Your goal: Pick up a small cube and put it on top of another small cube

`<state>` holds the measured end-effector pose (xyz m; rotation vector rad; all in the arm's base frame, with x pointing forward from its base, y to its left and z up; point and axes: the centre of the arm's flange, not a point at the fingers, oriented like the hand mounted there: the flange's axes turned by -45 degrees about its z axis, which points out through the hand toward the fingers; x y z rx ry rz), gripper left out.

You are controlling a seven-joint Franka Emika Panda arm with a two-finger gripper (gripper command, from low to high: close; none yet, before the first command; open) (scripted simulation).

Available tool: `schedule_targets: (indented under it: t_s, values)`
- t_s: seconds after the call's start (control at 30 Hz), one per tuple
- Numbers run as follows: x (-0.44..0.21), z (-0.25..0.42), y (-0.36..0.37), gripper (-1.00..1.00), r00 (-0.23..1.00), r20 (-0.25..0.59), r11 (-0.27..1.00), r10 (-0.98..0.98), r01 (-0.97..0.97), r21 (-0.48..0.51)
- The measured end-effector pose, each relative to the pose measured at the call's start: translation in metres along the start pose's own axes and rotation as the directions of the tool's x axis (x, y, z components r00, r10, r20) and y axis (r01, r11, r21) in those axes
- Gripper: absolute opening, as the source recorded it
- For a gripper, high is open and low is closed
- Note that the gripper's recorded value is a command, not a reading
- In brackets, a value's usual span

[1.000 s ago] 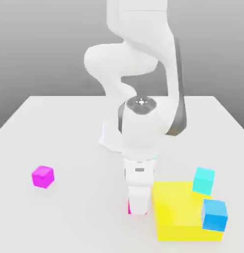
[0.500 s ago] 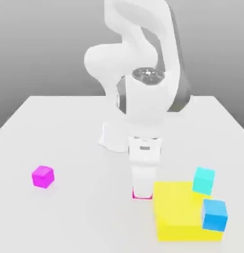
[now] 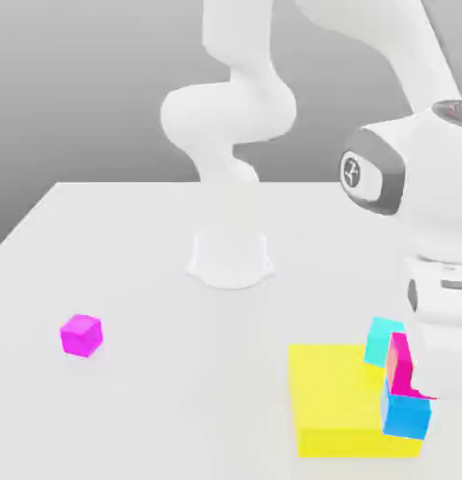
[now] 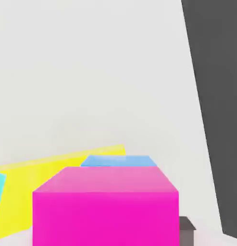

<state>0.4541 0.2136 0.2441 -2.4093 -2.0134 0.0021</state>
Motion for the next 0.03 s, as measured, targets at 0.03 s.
schedule_targets:
  t_s: [0.03]
  values:
    - [0.0000,0.0000,0.0000,1.00,1.000,0.000,1.000,0.000,0.000,0.000]
